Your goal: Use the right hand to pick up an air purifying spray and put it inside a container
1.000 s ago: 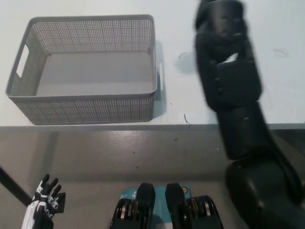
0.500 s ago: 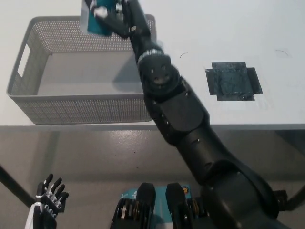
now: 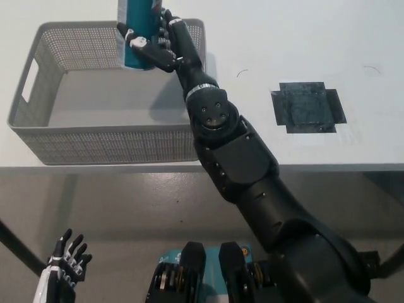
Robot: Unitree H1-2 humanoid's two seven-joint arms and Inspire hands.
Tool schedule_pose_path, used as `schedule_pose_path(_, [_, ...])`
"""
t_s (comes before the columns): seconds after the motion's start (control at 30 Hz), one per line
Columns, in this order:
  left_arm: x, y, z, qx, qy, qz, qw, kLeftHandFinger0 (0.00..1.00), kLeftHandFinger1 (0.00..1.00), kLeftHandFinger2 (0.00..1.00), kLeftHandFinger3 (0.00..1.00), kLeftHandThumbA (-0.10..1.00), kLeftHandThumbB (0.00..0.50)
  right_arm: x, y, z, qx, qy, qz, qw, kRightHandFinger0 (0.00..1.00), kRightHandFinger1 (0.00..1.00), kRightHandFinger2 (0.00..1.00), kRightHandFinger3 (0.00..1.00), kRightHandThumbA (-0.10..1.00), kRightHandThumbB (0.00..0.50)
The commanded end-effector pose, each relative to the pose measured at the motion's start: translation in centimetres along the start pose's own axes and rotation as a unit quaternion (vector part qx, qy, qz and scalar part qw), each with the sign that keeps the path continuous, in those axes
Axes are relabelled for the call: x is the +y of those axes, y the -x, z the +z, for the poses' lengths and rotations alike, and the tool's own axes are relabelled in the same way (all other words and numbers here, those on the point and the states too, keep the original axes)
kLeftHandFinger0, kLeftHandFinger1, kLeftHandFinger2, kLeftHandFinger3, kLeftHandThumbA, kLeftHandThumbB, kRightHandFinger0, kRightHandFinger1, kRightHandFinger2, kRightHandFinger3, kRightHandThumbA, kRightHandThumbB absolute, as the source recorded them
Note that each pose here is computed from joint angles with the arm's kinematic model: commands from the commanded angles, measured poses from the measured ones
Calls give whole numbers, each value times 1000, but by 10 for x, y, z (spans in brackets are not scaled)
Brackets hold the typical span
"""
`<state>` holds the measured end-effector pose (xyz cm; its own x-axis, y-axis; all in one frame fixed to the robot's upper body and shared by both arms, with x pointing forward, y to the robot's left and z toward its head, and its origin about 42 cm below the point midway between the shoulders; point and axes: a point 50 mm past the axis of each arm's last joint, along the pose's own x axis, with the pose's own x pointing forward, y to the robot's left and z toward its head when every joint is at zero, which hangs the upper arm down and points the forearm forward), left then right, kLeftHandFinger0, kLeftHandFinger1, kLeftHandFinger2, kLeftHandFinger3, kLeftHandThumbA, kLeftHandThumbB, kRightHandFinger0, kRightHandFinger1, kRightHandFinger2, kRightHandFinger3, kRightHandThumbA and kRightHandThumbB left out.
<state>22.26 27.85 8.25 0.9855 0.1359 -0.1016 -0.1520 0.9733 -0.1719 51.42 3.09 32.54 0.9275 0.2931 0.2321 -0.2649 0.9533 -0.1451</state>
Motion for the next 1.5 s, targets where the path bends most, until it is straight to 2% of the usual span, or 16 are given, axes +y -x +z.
schedule_pose_path(0.0, [-1, 1, 6, -12, -9, -15, 1000, 1000, 1000, 1000, 1000, 878, 52, -4, -10, 58, -103, 22, 45, 993, 1000, 1000, 1000, 1000, 863, 500])
schedule_pose_path(0.13, [2, 2, 4, -15, -15, -11, 1000, 1000, 1000, 1000, 1000, 909, 78, -12, -6, 77, -123, 8, 53, 991, 1000, 1000, 1000, 1000, 851, 500])
schedule_pose_path(0.2, [4, 4, 3, -11, -12, -7, 1000, 1000, 1000, 1000, 1000, 948, 131, -18, 0, 87, -140, 2, 63, 988, 1000, 1000, 1000, 1000, 829, 500])
schedule_pose_path(0.37, [5, 5, 5, -12, -4, -2, 1000, 1000, 1000, 1000, 1000, 991, 189, -37, 17, 109, -181, 3, 64, 981, 1000, 1000, 1000, 1000, 795, 500])
schedule_pose_path(0.47, [5, 8, 2, -7, -4, -2, 1000, 1000, 1000, 1000, 1000, 1000, 119, -45, 23, 111, -186, -12, 64, 980, 1000, 1000, 1000, 1000, 783, 500])
schedule_pose_path(0.73, [2, 10, 2, -3, -6, 3, 1000, 1000, 1000, 1000, 1000, 1000, 109, -82, 92, 118, -257, 23, 23, 966, 1000, 1000, 1000, 1000, 865, 500])
schedule_pose_path(0.8, [-1, 11, 2, -2, -3, 8, 1000, 1000, 1000, 1000, 1000, 1000, 96, -97, 121, 113, -276, 23, 7, 961, 1000, 1000, 1000, 1000, 843, 500])
schedule_pose_path(0.93, [1, 11, 3, 0, -5, 8, 1000, 1000, 1000, 1000, 1000, 1000, 100, -126, 182, 83, -302, 40, -7, 953, 1000, 1000, 1000, 1000, 821, 500])
schedule_pose_path(1.07, [-1, 9, 4, -3, -12, 6, 1000, 1000, 1000, 1000, 1000, 1000, 123, -157, 253, 28, -271, 76, -33, 959, 1000, 1000, 1000, 1000, 812, 488])
schedule_pose_path(1.1, [0, 10, 4, -3, -10, 5, 1000, 1000, 1000, 1000, 1000, 1000, 116, -165, 271, 11, -253, 100, -40, 962, 1000, 1000, 1000, 1000, 859, 486])
schedule_pose_path(1.2, [5, 15, 2, -13, -12, 10, 1000, 1000, 1000, 1000, 1000, 1000, 189, -178, 308, -28, -204, 142, -45, 968, 1000, 1000, 1000, 1000, 856, 491])
schedule_pose_path(1.23, [6, 16, 2, -18, -12, 14, 1000, 1000, 1000, 1000, 1000, 1000, 185, -184, 323, -43, -188, 146, -44, 970, 1000, 1000, 1000, 1000, 822, 466])
schedule_pose_path(1.27, [8, 14, 3, -20, -9, 17, 1000, 1000, 1000, 1000, 1000, 1000, 192, -191, 338, -61, -163, 159, -47, 973, 1000, 1000, 1000, 1000, 792, 474])
schedule_pose_path(1.33, [12, 12, 5, -27, -6, 17, 999, 1000, 1000, 1000, 1000, 1000, 195, -203, 365, -92, -120, 174, -47, 976, 1000, 1000, 1000, 1000, 781, 437])
schedule_pose_path(1.4, [14, 11, 5, -26, -9, 17, 999, 1000, 1000, 1000, 1000, 1000, 203, -208, 384, -109, -86, 172, -46, 980, 1000, 1000, 1000, 1000, 779, 435])
schedule_pose_path(1.47, [19, 11, 6, -36, -16, 15, 999, 1000, 1000, 1000, 1000, 1000, 162, -213, 420, -139, -10, 161, -64, 985, 1000, 1000, 1000, 1000, 794, 451])
